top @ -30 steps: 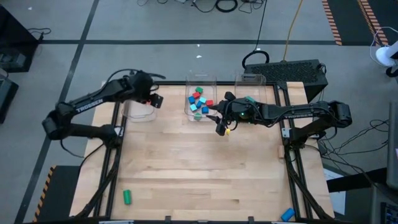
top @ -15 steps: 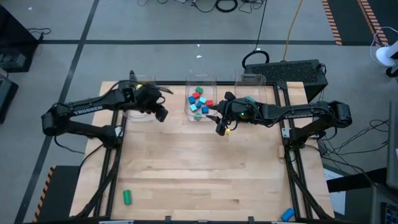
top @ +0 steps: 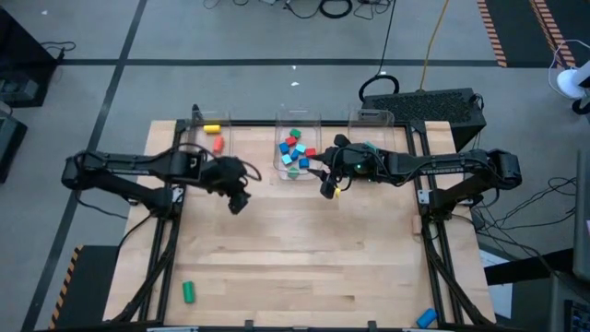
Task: Sort blocks by size
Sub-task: Put the green cylindrical block into the left transparent bin
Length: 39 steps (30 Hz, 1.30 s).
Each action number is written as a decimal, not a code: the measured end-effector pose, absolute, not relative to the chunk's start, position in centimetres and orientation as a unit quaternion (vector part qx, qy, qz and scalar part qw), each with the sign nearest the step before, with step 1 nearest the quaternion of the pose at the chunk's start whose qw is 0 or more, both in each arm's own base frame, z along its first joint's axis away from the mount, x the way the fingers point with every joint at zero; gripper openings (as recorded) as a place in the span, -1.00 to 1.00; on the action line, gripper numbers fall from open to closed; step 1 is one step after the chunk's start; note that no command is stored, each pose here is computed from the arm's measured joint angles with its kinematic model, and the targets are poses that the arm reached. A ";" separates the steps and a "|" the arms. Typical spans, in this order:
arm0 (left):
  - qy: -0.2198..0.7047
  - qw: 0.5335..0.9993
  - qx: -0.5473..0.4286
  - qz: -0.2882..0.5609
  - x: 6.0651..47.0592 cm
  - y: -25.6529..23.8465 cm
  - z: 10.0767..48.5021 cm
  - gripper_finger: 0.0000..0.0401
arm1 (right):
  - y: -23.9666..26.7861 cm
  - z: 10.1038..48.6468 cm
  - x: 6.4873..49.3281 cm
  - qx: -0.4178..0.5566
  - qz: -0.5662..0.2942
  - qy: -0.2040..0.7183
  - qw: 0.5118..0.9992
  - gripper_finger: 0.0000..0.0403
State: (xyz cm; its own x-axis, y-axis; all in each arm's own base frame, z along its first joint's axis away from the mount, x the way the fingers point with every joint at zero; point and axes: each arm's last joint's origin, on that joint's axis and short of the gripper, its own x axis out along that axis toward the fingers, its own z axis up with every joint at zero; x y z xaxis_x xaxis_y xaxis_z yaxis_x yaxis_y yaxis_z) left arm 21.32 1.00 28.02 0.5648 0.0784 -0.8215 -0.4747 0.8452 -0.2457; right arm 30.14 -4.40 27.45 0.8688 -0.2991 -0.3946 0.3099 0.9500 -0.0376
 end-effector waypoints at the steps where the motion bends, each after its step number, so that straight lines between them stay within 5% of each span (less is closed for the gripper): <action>1: 0.439 0.855 -0.228 0.156 21.3 0.6 28.0 0.06 | -4.4 27.5 30.1 0.013 -0.158 0.202 0.967 -0.16; 12: 0.453 0.853 -0.230 0.120 20.8 -3.9 27.9 0.06 | -4.4 27.4 30.1 0.014 -0.157 0.204 0.966 -0.16; 24: 0.542 0.782 -0.294 0.098 17.7 -10.2 26.9 0.06 | -5.4 27.1 29.8 0.016 -0.172 0.219 0.960 -0.16; 28: 0.562 0.728 -0.362 0.155 17.1 -12.4 26.0 0.06 | -5.9 27.1 29.7 0.018 -0.181 0.219 0.958 -0.16; 32: 0.560 0.621 -0.477 0.270 16.6 -15.1 24.4 0.06 | -6.1 26.9 29.5 0.019 -0.184 0.236 0.954 -0.16; 39: 0.586 0.521 -0.522 0.335 15.9 -19.8 21.4 0.06 | -7.0 27.0 29.4 0.006 -0.194 0.228 0.954 -0.16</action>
